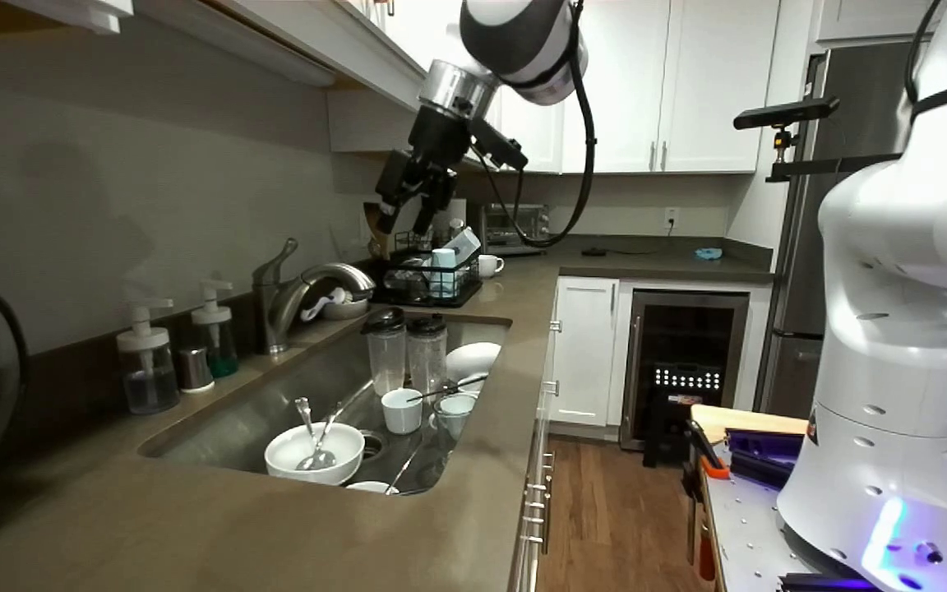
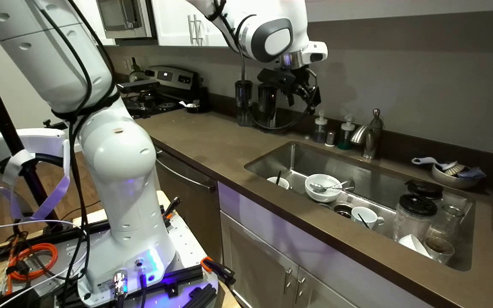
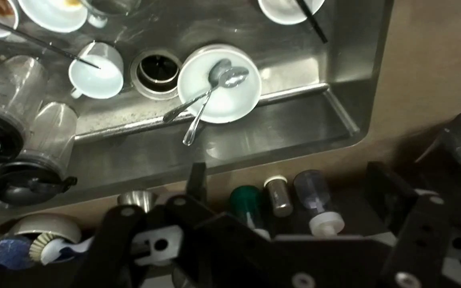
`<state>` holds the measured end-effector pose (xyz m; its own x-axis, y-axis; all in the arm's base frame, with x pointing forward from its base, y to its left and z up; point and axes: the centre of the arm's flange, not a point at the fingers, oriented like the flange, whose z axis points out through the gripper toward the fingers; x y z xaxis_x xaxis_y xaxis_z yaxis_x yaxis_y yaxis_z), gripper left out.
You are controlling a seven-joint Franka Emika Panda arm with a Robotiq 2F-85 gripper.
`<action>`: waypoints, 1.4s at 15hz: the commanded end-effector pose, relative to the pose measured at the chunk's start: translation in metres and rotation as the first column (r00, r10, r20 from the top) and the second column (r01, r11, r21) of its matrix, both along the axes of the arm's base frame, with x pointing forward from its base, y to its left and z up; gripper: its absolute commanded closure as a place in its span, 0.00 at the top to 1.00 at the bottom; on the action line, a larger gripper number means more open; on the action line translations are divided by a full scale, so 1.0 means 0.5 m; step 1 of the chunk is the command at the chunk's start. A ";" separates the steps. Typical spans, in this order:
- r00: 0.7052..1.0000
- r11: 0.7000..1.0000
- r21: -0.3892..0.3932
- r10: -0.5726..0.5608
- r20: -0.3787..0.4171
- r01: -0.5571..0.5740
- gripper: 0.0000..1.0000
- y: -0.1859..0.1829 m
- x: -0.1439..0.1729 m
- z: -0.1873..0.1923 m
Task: Open the tap
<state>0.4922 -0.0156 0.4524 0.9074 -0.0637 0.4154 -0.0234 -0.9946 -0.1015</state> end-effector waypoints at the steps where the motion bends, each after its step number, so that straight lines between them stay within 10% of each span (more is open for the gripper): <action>1: 0.996 0.995 -0.087 -0.051 0.077 0.058 1.00 -0.005 0.119 0.004; 7: 0.979 0.976 -0.156 -0.127 0.159 0.152 1.00 -0.043 0.264 0.021; 16: 0.954 0.971 0.054 -0.240 0.179 0.235 1.00 -0.084 0.204 -0.042; 21: 0.929 0.964 -0.038 -0.243 0.280 0.264 1.00 -0.062 0.241 -0.040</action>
